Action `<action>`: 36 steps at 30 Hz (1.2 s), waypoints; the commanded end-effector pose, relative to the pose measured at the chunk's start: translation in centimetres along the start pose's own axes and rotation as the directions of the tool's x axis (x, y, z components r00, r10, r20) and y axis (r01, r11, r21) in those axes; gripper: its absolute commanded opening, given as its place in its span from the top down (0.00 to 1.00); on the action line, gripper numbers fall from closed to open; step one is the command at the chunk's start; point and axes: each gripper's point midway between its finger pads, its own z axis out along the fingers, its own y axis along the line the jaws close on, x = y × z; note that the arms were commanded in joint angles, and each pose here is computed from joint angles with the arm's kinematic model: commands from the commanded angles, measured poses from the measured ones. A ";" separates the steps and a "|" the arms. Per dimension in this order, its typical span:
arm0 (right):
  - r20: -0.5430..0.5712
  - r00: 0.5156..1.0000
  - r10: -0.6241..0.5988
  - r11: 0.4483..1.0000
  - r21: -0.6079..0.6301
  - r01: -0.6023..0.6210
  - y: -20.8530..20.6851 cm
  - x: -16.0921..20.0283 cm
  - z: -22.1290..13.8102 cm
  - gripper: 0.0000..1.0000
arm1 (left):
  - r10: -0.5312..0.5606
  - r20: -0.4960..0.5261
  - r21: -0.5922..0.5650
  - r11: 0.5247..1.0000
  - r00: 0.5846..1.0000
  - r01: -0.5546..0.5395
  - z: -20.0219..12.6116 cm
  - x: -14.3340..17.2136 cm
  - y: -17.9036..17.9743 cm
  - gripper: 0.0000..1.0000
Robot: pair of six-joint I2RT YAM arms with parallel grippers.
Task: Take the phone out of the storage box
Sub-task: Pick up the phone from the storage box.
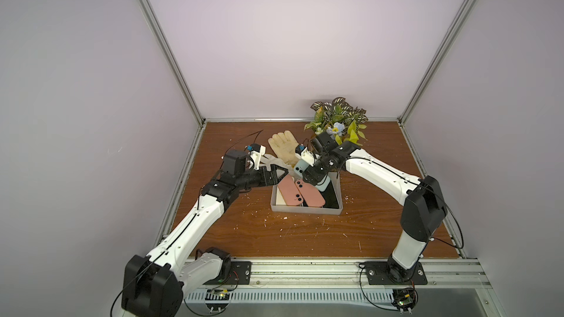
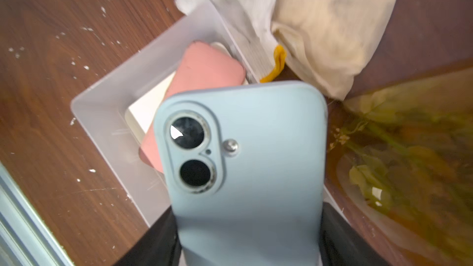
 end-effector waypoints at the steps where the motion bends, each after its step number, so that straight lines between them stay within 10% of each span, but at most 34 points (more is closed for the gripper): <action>1: 0.074 0.994 -0.078 0.997 0.004 0.078 1.0 -2.6 -3.9 0.46 | -0.021 -0.073 0.171 0.985 0.997 0.033 0.3 0.2 -2.8 0.01; 20: 0.186 0.969 -0.159 0.977 -0.110 0.181 6.6 -4.2 -9.0 0.46 | -0.043 -0.043 0.154 0.987 0.998 0.049 1.3 -1.7 -1.8 0.14; 36: 0.140 0.973 -0.185 0.977 -0.079 0.197 7.1 -3.7 -7.3 0.45 | -0.089 -0.102 0.295 0.948 0.991 0.116 1.8 -1.4 -3.6 0.85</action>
